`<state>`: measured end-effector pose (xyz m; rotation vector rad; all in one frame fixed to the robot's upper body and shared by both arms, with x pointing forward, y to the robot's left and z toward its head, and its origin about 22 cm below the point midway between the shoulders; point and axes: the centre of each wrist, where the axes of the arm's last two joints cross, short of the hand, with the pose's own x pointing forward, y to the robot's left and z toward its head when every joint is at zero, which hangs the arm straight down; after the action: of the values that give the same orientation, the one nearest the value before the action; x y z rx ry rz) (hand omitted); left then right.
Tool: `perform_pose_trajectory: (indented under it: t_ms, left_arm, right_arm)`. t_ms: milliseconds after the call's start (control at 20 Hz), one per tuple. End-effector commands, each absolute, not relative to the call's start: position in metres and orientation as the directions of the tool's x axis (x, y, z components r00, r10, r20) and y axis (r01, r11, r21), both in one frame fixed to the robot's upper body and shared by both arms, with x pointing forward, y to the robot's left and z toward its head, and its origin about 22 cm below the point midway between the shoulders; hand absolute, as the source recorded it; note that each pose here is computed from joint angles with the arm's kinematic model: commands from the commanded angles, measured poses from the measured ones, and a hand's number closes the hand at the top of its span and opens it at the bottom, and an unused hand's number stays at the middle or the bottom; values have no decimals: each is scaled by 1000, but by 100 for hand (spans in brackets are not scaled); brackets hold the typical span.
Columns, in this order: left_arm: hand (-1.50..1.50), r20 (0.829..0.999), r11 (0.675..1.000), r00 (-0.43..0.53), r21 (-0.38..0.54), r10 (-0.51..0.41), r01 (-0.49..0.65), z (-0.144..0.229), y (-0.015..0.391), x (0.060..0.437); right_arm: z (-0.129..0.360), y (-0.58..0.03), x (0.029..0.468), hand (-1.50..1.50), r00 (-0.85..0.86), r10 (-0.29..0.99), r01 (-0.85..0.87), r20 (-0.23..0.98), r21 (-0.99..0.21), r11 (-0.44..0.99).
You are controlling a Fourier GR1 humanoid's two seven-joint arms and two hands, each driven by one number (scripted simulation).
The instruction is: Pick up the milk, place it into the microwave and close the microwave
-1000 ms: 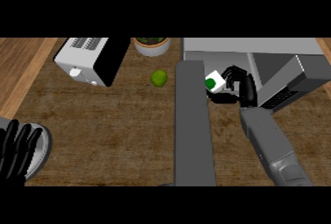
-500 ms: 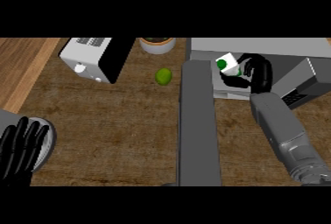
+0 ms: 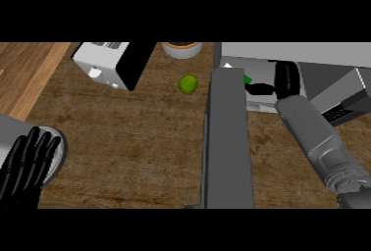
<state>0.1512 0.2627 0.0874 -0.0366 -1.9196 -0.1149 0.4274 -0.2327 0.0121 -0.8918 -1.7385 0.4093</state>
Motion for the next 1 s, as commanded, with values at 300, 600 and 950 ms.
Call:
perform_pose_trajectory:
  t_ms: [300, 600, 950]
  left_arm:
    - [-150, 933, 992, -356, 88, -49, 93, 96, 257, 151]
    - [-150, 940, 992, -335, 97, -65, 82, 85, 258, 148]
    - [-150, 932, 992, -357, 97, -61, 86, 84, 252, 139]
  right_arm:
    - [7, -195, 427, -150, -150, 712, 301, 686, -655, 693]
    - [12, -207, 430, -150, -145, 683, 368, 716, -602, 709]
    - [24, -236, 434, -150, -123, 692, 433, 711, -589, 682]
